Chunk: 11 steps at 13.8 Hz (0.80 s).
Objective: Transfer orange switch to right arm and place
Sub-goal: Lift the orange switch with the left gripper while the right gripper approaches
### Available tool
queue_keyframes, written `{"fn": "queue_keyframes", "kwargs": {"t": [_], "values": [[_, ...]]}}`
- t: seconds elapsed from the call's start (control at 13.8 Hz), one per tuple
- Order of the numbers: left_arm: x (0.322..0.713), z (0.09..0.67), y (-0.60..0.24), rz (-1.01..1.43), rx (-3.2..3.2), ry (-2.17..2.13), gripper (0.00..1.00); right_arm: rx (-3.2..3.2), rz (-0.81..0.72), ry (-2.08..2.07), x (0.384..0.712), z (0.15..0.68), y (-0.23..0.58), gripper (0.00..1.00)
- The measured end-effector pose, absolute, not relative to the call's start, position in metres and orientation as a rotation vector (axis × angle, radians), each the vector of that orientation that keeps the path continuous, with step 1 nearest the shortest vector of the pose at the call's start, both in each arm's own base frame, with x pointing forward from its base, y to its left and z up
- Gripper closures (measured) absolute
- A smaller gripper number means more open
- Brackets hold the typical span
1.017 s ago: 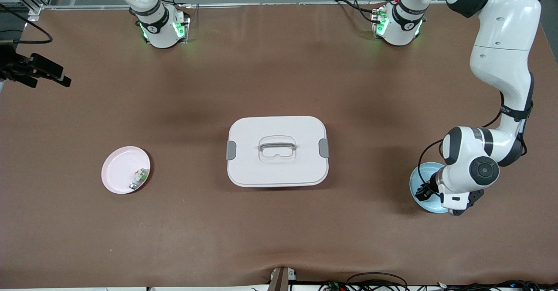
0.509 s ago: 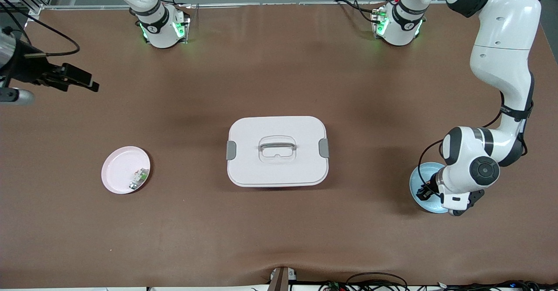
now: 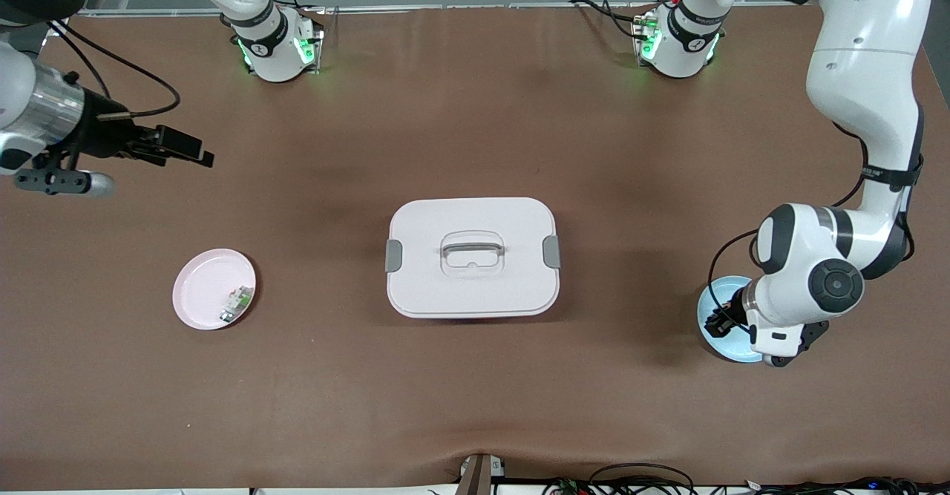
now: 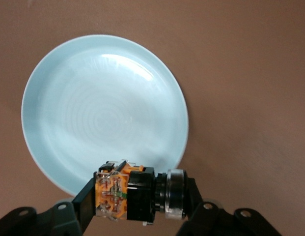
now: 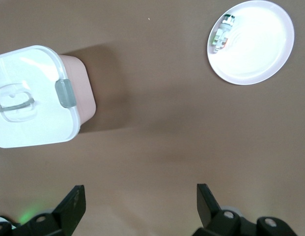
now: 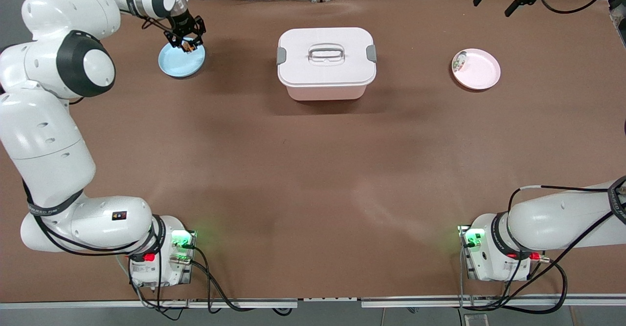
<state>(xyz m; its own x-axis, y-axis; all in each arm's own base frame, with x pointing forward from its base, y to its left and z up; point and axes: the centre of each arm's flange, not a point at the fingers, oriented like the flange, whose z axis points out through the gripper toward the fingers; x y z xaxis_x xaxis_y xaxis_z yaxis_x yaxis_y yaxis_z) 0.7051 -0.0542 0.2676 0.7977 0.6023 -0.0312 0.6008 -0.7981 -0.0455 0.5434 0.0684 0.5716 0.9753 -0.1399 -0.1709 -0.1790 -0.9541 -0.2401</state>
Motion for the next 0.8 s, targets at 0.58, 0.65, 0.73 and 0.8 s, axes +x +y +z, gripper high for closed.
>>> {"fn": "queue_keyframes", "kwargs": {"t": [0.58, 0.65, 0.73, 0.8], "values": [[0.679, 0.366, -0.154, 0.409, -3.180, -1.258, 0.26, -2.777, 0.221, 0.325, 0.541, 0.556, 0.153, 0.00], [0.676, 0.377, -0.168, 0.480, -3.202, -1.342, 0.26, -2.745, 0.219, 0.341, 0.543, 0.549, 0.156, 0.00], [0.674, 0.390, -0.182, 0.552, -3.216, -1.431, 0.26, -2.727, 0.213, 0.353, 0.544, 0.543, 0.158, 0.00], [0.671, 0.405, -0.195, 0.630, -3.224, -1.516, 0.26, -2.719, 0.204, 0.354, 0.544, 0.538, 0.162, 0.00]]}}
